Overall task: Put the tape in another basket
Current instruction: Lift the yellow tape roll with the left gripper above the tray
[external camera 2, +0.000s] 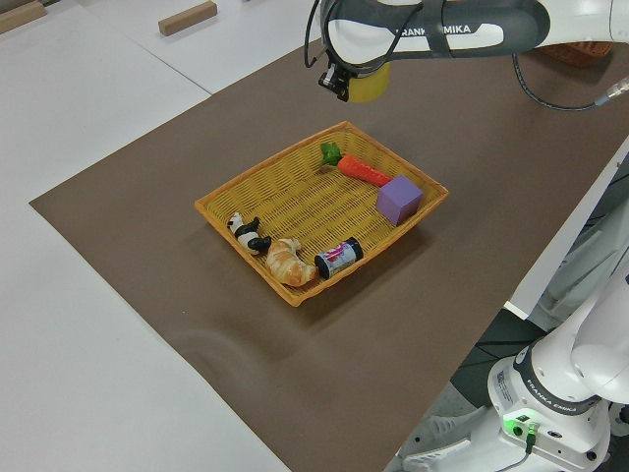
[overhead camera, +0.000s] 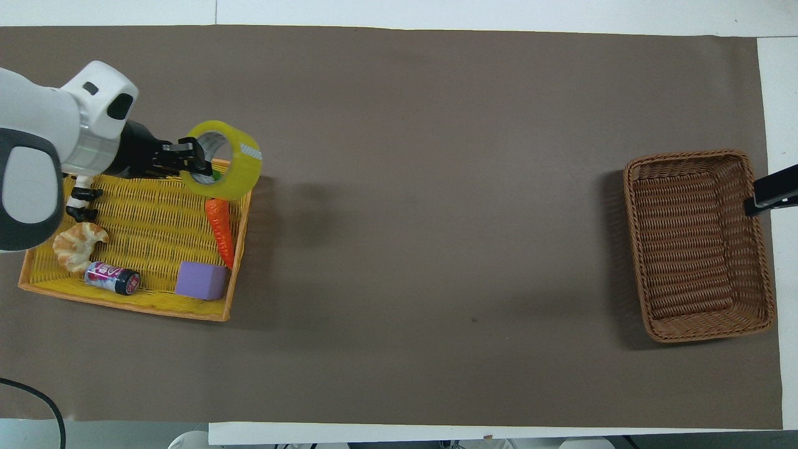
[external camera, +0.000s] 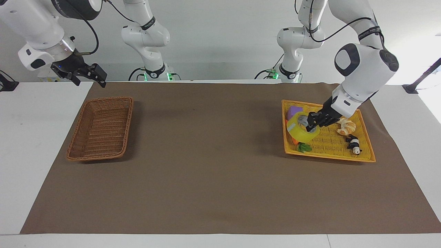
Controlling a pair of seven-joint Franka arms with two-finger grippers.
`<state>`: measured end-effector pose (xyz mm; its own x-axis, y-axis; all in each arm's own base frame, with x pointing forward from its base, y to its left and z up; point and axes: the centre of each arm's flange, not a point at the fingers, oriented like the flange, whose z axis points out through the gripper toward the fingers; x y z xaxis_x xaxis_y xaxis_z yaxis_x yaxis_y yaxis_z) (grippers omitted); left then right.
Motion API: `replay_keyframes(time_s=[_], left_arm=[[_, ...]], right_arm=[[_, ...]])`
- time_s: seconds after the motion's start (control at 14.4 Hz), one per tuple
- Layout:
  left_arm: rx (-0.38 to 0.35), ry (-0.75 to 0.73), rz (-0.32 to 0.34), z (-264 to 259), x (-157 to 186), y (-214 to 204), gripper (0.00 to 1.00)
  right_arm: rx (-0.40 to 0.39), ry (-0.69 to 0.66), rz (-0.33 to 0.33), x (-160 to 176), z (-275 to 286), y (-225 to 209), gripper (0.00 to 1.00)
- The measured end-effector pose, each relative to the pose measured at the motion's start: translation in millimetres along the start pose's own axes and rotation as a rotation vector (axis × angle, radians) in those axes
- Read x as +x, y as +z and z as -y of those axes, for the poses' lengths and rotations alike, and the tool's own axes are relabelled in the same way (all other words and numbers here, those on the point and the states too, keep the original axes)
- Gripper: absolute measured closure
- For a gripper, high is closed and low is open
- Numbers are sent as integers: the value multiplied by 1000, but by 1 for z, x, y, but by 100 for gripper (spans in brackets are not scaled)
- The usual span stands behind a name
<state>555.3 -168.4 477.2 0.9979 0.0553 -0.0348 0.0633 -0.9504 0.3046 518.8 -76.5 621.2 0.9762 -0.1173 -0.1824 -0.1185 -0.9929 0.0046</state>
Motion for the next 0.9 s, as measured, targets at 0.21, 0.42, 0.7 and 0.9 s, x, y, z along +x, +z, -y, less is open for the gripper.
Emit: replay_keyframes(time_s=[0.21,0.42,0.7,0.9], left_arm=[[-24,-23,-38,-90,-30,21,78],[-38,-4,-51,-122,-45,27,78],[-40,-46,-30,-103,-35,26,78],[-48,-56,-7,-100,-36,27,78]], right_arm=[[0,0,0,0,0,0,0],[0,0,0,0,0,0,0],[0,0,2,0,0,0,0],[2,-45,12,-1,5,1,0]])
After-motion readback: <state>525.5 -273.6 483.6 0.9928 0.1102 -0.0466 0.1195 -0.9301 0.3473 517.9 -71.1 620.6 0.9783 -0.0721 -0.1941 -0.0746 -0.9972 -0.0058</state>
